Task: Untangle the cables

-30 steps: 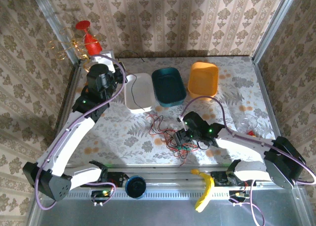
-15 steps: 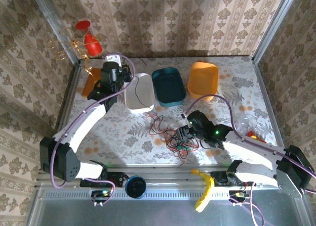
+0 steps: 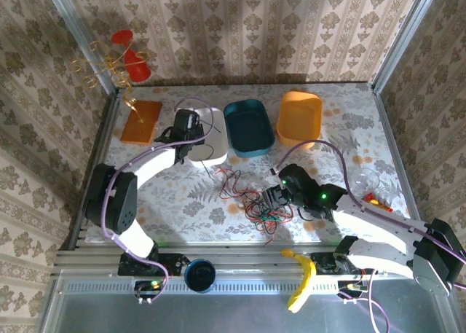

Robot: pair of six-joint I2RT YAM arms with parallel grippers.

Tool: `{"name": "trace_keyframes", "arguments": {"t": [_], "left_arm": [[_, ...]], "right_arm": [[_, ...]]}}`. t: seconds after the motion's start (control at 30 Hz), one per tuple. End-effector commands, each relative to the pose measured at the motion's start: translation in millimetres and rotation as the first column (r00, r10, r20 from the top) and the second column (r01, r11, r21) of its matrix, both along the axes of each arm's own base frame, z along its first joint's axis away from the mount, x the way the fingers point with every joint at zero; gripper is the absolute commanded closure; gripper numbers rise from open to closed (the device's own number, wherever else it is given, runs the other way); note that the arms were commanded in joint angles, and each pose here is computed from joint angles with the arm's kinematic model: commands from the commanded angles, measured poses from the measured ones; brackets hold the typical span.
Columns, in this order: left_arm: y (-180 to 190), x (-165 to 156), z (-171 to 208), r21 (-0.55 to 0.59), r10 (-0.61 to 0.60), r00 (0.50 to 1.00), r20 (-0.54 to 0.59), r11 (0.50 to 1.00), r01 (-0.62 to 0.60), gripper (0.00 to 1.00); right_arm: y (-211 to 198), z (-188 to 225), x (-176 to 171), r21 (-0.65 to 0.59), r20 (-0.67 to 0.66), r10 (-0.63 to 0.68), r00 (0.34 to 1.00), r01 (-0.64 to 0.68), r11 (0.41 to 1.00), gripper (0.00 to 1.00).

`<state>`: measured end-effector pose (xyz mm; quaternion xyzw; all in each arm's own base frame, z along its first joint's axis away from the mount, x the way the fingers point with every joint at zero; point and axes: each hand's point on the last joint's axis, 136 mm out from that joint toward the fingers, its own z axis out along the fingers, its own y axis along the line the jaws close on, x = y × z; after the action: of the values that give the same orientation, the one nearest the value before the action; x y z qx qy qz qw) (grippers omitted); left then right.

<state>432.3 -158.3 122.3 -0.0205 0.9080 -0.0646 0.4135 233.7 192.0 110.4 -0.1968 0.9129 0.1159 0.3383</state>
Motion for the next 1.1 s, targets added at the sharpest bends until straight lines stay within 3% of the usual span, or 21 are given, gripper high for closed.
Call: {"name": "trace_keyframes", "arguments": {"t": [0.0,0.3,0.5,0.57,0.63,0.7,0.87,0.93,1.07], "left_arm": [[4.3,5.8,-19.2,0.03,0.036,0.997,-0.074,0.999,-0.034,1.0],[5.7,49.7,-45.2,0.098,0.074,0.988,-0.138,0.993,-0.061,1.0],[4.3,75.3,-26.9,0.136,0.07,0.993,-0.098,0.989,-0.056,1.0],[1.4,79.6,-12.9,0.144,0.058,0.995,-0.078,0.989,-0.046,0.88],[2.0,80.5,1.8,0.157,0.052,0.997,-0.06,0.987,-0.042,0.58],[0.5,79.8,21.9,0.168,0.028,0.999,-0.024,0.986,-0.024,0.35],[2.4,64.0,100.3,0.246,-0.012,0.99,0.141,0.969,-0.024,0.17],[1.5,51.0,119.8,0.244,-0.04,0.986,0.165,0.97,-0.001,0.16],[-16.1,15.2,113.1,0.144,-0.167,0.981,0.099,0.978,0.152,0.17]], "right_arm": [[-3.3,10.8,4.3,-0.01,0.013,-0.029,0.999,0.029,1.0,0.25],[-8.7,9.6,2.1,-0.028,0.004,-0.042,0.999,0.042,0.999,0.25],[-9.5,9.3,1.7,-0.034,0.001,-0.042,0.999,0.042,0.999,0.25],[-9.4,8.8,1.5,-0.037,0.0,-0.04,0.999,0.04,0.999,0.25],[-9.3,8.7,1.6,-0.037,0.0,-0.039,0.999,0.039,0.999,0.25],[-9.1,8.6,1.5,-0.034,-0.001,-0.039,0.999,0.039,0.999,0.25],[-7.1,8.2,0.6,-0.033,-0.003,-0.024,1.0,0.024,0.999,0.25],[-5.5,7.4,0.1,-0.033,-0.008,-0.015,1.0,0.015,0.999,0.25],[0.3,5.3,-0.6,-0.034,-0.021,0.014,1.0,-0.015,0.999,0.25]]}}
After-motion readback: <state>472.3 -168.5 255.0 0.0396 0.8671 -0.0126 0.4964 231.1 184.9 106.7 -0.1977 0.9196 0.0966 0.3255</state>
